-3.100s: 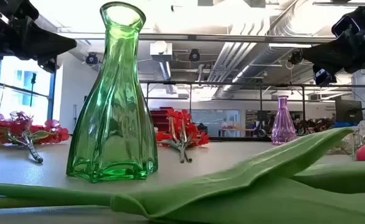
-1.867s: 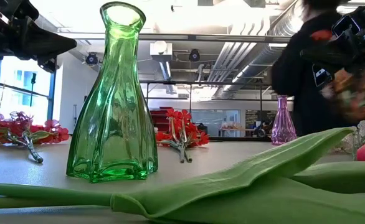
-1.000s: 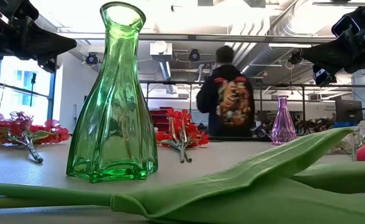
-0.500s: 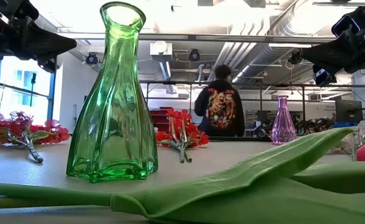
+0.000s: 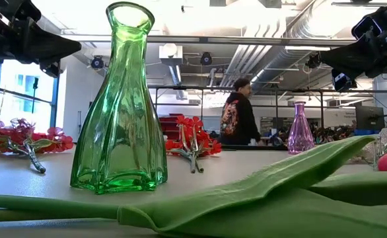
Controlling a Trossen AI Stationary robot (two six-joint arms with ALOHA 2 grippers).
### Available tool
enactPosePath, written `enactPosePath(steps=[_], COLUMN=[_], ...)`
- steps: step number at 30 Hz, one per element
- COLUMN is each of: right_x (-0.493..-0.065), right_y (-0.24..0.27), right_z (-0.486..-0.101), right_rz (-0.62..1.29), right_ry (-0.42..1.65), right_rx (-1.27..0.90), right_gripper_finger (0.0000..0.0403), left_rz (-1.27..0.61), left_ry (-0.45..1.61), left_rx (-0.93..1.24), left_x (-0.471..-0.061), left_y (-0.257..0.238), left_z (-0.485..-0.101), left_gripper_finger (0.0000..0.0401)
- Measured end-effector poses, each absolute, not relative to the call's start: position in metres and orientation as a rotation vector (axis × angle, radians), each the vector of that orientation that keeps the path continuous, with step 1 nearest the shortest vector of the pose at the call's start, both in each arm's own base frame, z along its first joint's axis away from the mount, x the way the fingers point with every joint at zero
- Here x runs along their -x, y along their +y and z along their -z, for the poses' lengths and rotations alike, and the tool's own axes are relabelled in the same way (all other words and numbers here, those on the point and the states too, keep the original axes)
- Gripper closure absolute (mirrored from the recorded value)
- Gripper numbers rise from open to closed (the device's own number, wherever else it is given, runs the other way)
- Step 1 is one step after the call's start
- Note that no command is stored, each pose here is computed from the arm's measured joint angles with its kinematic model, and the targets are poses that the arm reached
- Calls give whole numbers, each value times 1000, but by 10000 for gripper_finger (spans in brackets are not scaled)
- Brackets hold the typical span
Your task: Sort flowers into vase by color
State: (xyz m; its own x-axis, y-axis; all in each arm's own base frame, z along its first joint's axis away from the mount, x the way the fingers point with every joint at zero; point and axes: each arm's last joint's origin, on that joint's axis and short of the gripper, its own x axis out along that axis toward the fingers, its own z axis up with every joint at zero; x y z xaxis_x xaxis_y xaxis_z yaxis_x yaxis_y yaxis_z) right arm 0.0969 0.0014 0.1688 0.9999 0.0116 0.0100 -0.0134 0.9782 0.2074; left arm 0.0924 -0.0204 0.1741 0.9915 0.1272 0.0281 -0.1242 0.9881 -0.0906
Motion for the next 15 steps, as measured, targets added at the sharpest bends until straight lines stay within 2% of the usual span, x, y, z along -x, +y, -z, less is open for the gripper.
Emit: enactPosePath(steps=[4,9,15], right_x=[-97,-96,-91], right_y=[0,-3,-10], right_z=[-173,-182,-194], right_rz=[35,107,310], right_ry=[-56,-172,-352], right_rx=[-216,-344,-491], right_gripper_finger=[403,403,403], left_rz=[-126,-148,-249], left_ry=[-34,-58,-143], left_rx=[86,130,194], left_x=[-92,-92,-91], left_y=[-20,-20,-16], left_z=[-174,-176,-184], left_gripper_finger=[401,401,401])
